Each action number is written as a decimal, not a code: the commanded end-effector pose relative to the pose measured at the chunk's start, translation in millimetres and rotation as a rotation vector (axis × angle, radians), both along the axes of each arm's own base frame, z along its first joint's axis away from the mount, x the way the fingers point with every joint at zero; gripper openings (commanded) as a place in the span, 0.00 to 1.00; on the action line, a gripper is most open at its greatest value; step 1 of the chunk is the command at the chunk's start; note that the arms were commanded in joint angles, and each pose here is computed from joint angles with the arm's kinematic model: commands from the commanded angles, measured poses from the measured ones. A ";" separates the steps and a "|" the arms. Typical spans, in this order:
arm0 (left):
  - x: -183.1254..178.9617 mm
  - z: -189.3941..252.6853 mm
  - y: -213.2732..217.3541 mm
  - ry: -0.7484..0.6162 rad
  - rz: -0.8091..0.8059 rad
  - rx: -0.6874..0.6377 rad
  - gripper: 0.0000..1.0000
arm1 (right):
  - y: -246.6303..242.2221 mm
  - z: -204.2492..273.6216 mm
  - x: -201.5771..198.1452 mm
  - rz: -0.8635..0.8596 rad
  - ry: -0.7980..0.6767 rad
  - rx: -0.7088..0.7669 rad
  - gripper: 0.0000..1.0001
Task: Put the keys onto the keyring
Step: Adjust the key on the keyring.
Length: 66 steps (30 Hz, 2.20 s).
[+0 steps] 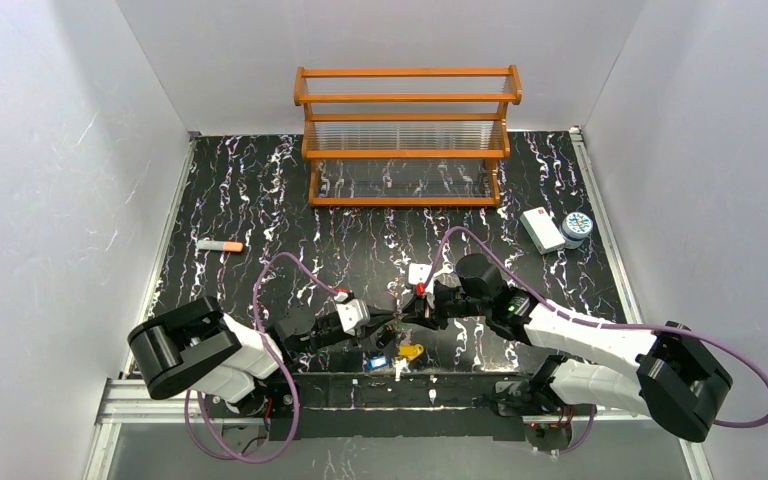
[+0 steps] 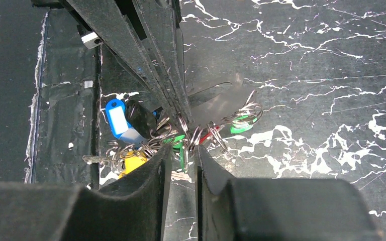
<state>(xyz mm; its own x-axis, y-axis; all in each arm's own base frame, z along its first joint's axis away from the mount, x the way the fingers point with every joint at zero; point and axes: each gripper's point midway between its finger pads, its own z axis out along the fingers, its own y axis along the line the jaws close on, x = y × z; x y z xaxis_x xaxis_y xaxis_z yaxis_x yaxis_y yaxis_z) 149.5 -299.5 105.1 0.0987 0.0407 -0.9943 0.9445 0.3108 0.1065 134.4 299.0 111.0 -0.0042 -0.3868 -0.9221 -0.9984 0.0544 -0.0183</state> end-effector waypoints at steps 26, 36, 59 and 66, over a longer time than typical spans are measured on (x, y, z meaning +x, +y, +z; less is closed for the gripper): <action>0.7 18.6 -2.8 -0.033 -0.002 -0.062 0.00 | 1.9 4.2 -22.8 0.083 0.083 0.063 0.09; -0.3 19.0 -3.0 -0.030 -0.006 -0.064 0.00 | 11.9 4.2 12.6 -0.052 0.037 0.031 0.27; -0.8 21.5 -3.9 -0.029 -0.010 -0.072 0.00 | 17.4 24.3 29.4 -0.082 -0.069 0.083 0.38; -0.6 21.7 -4.2 -0.029 -0.010 -0.072 0.00 | 24.2 32.2 6.8 0.061 -0.065 0.136 0.38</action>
<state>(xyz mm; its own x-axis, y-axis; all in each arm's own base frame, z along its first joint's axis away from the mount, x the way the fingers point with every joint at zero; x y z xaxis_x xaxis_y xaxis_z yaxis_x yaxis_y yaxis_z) 148.1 -298.2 103.0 0.0800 0.0404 -0.9960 0.9459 0.3121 0.0887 146.4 309.3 112.7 -0.0165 -0.3567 -0.9341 -0.9955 0.0935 -0.0181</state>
